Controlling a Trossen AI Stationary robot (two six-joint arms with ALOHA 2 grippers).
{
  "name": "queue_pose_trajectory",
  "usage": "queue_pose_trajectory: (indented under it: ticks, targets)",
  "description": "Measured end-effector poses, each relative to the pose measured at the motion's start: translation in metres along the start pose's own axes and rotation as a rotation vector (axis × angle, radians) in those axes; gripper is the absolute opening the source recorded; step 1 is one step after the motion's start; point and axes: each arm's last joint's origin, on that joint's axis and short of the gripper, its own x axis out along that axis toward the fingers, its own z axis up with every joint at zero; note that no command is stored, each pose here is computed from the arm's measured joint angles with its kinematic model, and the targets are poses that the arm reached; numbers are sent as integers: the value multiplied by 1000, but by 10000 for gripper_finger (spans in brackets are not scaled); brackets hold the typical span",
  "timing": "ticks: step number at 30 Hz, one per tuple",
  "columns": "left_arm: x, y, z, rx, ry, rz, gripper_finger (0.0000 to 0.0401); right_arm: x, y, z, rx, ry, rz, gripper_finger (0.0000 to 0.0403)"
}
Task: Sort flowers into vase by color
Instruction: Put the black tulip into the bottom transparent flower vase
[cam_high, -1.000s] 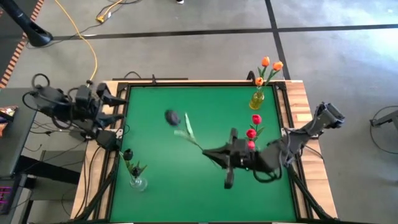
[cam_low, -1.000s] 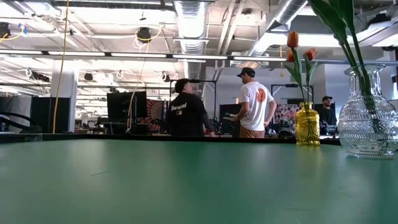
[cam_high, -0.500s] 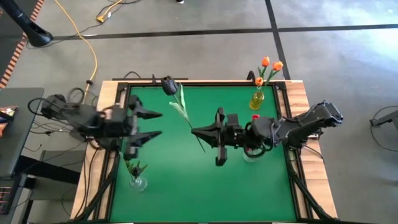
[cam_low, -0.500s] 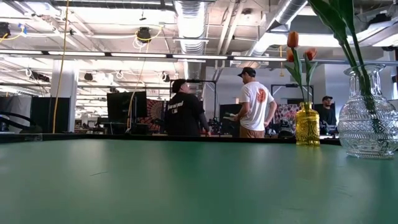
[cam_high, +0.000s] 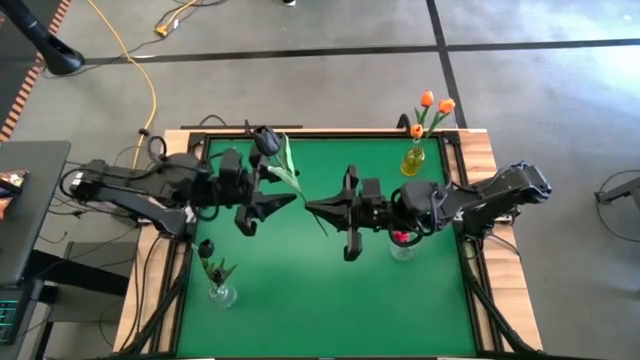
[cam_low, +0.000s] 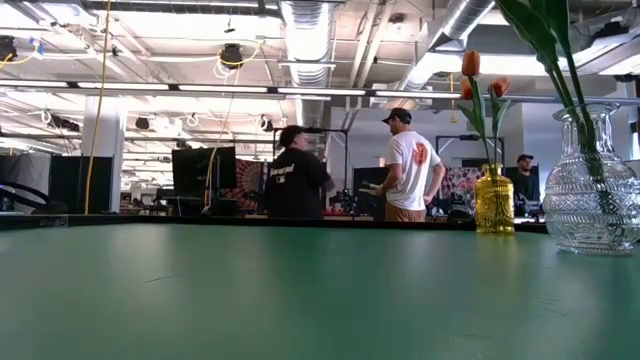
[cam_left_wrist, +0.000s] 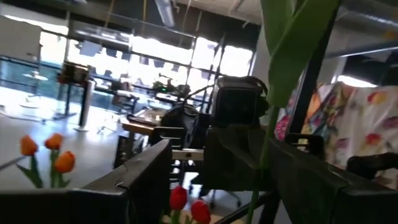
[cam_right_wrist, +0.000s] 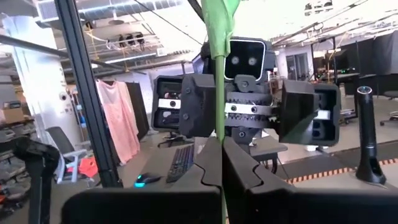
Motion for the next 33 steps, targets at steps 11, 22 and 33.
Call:
queue_pose_trajectory:
  ticks: [11,22,33]
  targets:
    - [17,3,-9,-31,-19,-95,251,6,-20,1,-23,8,-45,22]
    - [18,10,-9,-25,-21,-67,191,6,-21,-1,-28,25,-50,22]
    - [17,10,-8,45,-24,-68,9,7,-22,0,-36,21,-50,50]
